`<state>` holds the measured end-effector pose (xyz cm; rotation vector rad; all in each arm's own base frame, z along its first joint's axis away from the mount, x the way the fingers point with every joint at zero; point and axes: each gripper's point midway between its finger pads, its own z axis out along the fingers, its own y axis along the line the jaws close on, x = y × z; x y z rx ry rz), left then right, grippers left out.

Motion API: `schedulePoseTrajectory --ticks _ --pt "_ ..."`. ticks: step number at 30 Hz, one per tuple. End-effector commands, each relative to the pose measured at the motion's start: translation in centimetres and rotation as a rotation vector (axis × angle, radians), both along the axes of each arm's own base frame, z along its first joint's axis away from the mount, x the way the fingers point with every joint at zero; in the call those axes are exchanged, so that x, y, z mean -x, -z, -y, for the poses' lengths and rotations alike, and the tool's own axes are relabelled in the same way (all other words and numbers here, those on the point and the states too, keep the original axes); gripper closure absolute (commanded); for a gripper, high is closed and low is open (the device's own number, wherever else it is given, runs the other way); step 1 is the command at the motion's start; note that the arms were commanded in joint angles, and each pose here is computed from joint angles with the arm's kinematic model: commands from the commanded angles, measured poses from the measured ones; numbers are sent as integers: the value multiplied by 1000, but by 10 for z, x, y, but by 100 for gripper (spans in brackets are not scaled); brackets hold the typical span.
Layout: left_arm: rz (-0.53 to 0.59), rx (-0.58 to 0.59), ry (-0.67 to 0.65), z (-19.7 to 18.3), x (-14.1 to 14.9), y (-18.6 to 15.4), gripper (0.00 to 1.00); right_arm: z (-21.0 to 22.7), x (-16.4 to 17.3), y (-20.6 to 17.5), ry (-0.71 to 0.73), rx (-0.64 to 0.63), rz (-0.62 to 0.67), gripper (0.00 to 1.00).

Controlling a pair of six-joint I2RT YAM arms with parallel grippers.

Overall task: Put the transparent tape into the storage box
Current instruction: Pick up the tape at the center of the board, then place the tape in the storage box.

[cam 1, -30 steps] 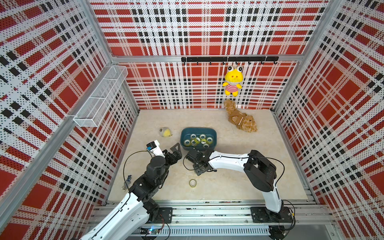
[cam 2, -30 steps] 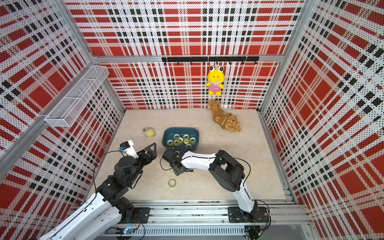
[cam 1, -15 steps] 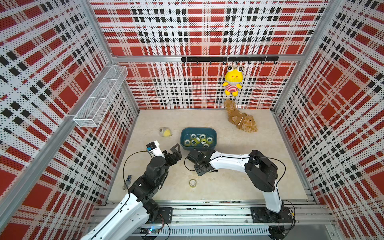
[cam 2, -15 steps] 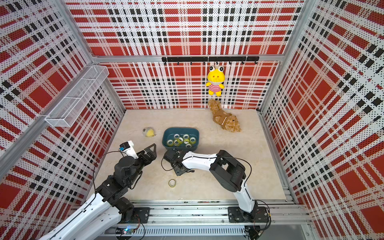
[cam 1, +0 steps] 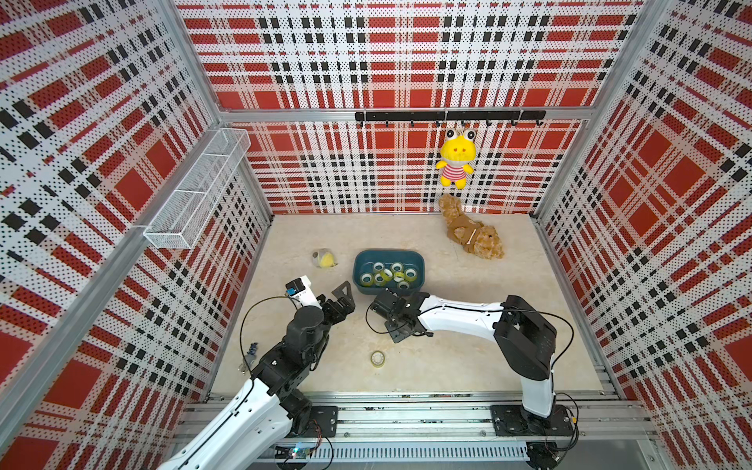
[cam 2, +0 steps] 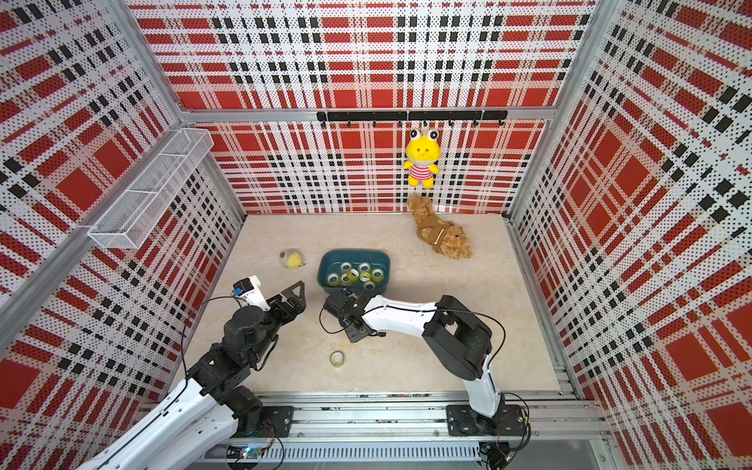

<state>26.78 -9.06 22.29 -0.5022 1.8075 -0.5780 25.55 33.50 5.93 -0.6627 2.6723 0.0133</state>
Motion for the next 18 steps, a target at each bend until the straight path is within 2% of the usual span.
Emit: schedulePoseTrajectory --ticks 1,5,9,14,18 --pt "20 -16 -32 -8 -1 -9 1 2 -15 -50 12 -80 72 100" --pt "19 -17 -45 -14 -3 -6 1 -1 -40 -91 4 -158 121 100" --pt "9 -7 -37 -17 -6 1 1 -11 -85 -123 6 -238 164 100" --pt "-3 3 -34 -22 -7 10 1 -49 -136 -110 -38 -336 95 100" --pt "-5 14 -38 -27 -4 13 1 -80 -161 -89 -56 -358 67 100"
